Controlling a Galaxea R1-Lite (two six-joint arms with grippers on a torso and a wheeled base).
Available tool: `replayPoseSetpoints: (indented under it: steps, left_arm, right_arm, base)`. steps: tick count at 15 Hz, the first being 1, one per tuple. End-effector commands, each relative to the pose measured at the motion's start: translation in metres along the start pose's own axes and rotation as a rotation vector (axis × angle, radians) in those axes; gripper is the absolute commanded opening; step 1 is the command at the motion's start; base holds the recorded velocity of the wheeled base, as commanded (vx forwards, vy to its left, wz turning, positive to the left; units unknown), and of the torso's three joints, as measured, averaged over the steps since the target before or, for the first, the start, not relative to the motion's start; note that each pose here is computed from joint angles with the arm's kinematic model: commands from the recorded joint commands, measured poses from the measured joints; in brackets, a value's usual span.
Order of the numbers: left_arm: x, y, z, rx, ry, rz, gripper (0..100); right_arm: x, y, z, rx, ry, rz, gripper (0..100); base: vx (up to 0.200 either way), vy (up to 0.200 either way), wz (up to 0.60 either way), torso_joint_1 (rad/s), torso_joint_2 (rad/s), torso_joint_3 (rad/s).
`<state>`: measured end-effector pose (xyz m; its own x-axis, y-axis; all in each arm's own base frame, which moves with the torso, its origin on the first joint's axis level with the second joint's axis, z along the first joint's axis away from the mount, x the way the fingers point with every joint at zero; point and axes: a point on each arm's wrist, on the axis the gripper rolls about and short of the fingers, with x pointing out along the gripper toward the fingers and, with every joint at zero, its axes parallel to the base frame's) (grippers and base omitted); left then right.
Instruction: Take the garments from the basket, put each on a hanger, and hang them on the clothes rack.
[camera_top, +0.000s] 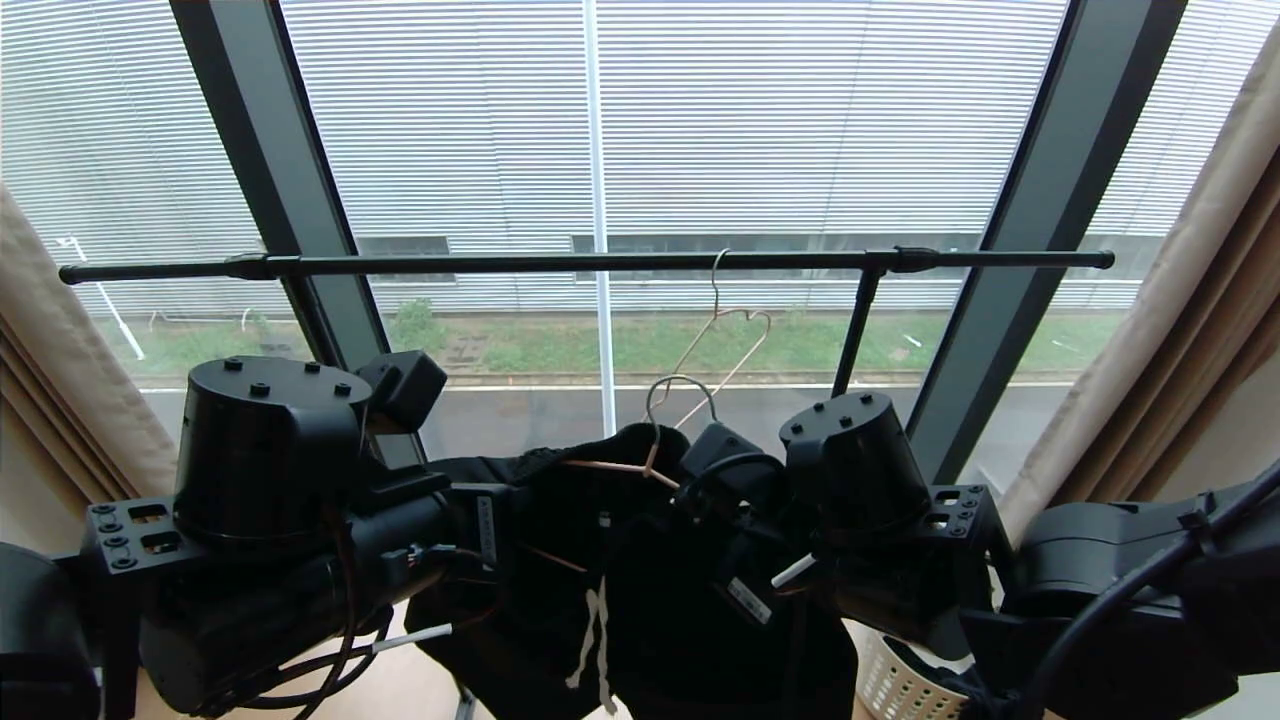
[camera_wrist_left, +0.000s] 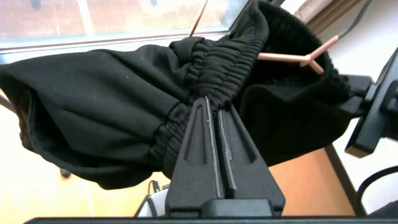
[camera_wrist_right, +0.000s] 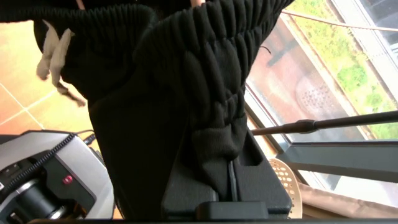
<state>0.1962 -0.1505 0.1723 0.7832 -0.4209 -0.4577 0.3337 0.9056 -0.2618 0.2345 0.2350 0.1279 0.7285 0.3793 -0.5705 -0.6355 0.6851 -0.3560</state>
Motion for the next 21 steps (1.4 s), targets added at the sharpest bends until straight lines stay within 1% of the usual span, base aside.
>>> replayPoseSetpoints:
  steps: [1,3,5,13,14,16,17,19,21]
  left_arm:
    - [-0.001,0.001,-0.002,0.005,0.004,0.002,0]
    - [0.000,0.002,-0.005,0.011,0.017,0.002,0]
    - [0.000,0.003,-0.007,0.035,0.025,0.002,0]
    - [0.002,0.001,-0.006,0.032,0.019,0.000,0]
    - [0.003,0.000,-0.006,0.031,0.020,0.001,100]
    - [0.009,-0.001,-0.004,0.025,0.025,0.006,100]
    - [0.013,-0.001,-0.004,0.008,0.030,0.013,100]
    - [0.014,-0.003,-0.001,-0.025,0.021,0.008,100]
    - [0.014,-0.003,-0.001,-0.026,0.022,0.009,100]
  right_arm:
    - [-0.001,-0.001,0.003,0.008,-0.013,-0.003,0]
    - [-0.002,-0.005,0.004,0.016,-0.022,-0.010,0]
    - [-0.001,-0.005,0.007,0.024,-0.052,-0.018,0]
    - [-0.011,-0.005,0.012,0.029,-0.118,0.036,0]
    - [-0.014,-0.002,0.013,0.026,-0.134,0.049,0]
    - [-0.017,0.004,0.011,0.021,-0.161,0.076,0]
    - [-0.018,0.006,0.010,0.019,-0.175,0.086,0]
    - [-0.018,0.008,0.009,0.018,-0.183,0.089,0]
    - [-0.018,0.009,0.009,0.017,-0.184,0.092,0]
  base:
    - [0.000,0.000,0.00,0.000,0.00,0.000]
    - [0.000,0.000,0.00,0.000,0.00,0.000]
    - [0.000,0.000,0.00,0.000,0.00,0.000]
    - [0.000,0.000,0.00,0.000,0.00,0.000]
    - [0.000,0.000,0.00,0.000,0.00,0.000]
    - [0.000,0.000,0.00,0.000,0.00,0.000]
    - [0.000,0.000,0.00,0.000,0.00,0.000]
    - [0.000,0.000,0.00,0.000,0.00,0.000]
    - [0.000,0.000,0.00,0.000,0.00,0.000]
